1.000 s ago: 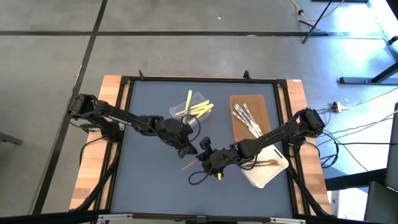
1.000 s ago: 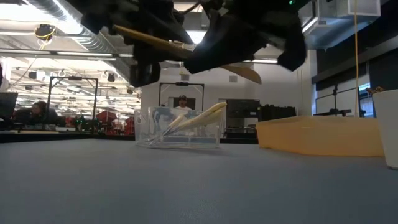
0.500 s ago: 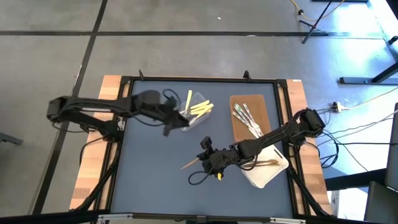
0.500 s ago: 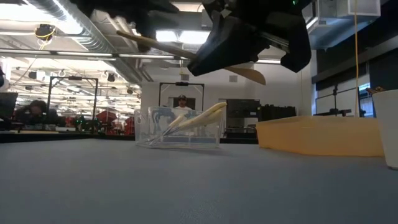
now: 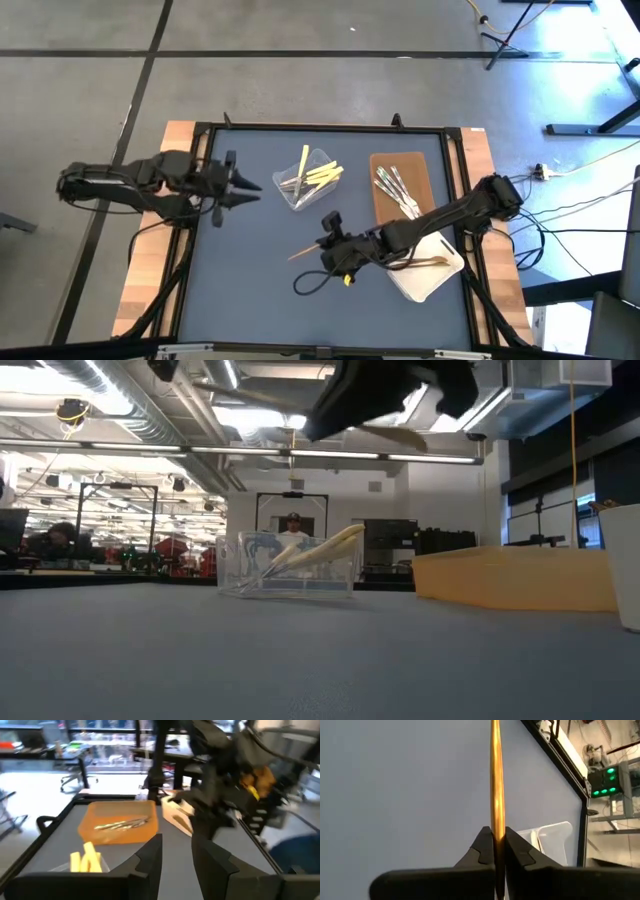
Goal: Sort silverware by color (type)
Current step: Put the gold knife into the white bin
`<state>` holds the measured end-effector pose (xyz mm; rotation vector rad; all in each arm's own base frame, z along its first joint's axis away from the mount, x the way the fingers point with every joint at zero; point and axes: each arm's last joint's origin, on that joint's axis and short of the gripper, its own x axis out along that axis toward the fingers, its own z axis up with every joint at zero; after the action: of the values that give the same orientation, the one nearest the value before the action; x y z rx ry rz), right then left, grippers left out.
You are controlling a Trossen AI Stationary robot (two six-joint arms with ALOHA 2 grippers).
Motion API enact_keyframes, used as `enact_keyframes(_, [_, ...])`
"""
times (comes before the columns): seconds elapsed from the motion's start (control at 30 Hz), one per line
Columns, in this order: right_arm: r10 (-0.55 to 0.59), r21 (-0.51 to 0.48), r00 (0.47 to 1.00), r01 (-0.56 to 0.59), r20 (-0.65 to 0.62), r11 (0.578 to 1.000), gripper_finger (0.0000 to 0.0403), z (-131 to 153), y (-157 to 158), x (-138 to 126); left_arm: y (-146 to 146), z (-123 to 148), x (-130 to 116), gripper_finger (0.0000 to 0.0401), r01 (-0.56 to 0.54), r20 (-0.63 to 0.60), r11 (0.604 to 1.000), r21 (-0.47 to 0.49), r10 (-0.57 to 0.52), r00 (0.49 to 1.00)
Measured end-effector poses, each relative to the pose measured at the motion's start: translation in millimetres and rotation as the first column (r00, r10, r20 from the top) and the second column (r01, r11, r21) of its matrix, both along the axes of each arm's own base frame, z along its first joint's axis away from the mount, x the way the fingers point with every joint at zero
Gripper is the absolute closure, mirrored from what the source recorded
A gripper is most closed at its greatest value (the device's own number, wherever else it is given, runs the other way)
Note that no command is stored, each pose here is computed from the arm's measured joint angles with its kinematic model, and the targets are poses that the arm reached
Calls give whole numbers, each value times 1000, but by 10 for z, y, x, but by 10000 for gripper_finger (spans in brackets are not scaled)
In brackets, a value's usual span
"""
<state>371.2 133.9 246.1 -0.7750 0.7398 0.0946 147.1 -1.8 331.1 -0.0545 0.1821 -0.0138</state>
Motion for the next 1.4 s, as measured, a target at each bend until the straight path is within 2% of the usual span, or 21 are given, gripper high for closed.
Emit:
enact_keyframes(0.13, [-24,-1,998,24,-56,1000,402,138,-7,-18,-75,-165,-125,302,58,12,998,35,-58,998])
enact_keyframes(0.33, [-48,-31,991,45,-125,999,402,293,-35,-79,-89,-482,-242,302,25,93,999,47,-29,995])
enact_keyframes(0.5, [-90,-67,991,84,-96,994,402,502,-111,-213,-77,-802,-339,302,16,113,999,46,-22,993])
enact_keyframes(0.6, [-107,-50,992,103,-73,993,402,668,-163,-336,-72,-948,-382,302,14,150,999,43,-20,988])
enact_keyframes(0.83, [-181,74,983,182,-21,981,402,1092,-318,-753,-64,-1195,-448,302,11,187,998,64,-23,982])
enact_keyframes(1.03, [-226,247,974,226,-30,942,402,1332,-439,-1115,-61,-1357,-484,303,10,198,998,65,-23,980])
enact_keyframes(1.23, [-212,361,975,221,-64,906,402,1304,-532,-1418,-49,-1440,-513,303,-23,221,994,108,-1,975])
enact_keyframes(1.4, [-257,455,962,270,-92,849,402,1167,-618,-1664,-35,-1448,-536,303,-68,239,986,150,30,971])
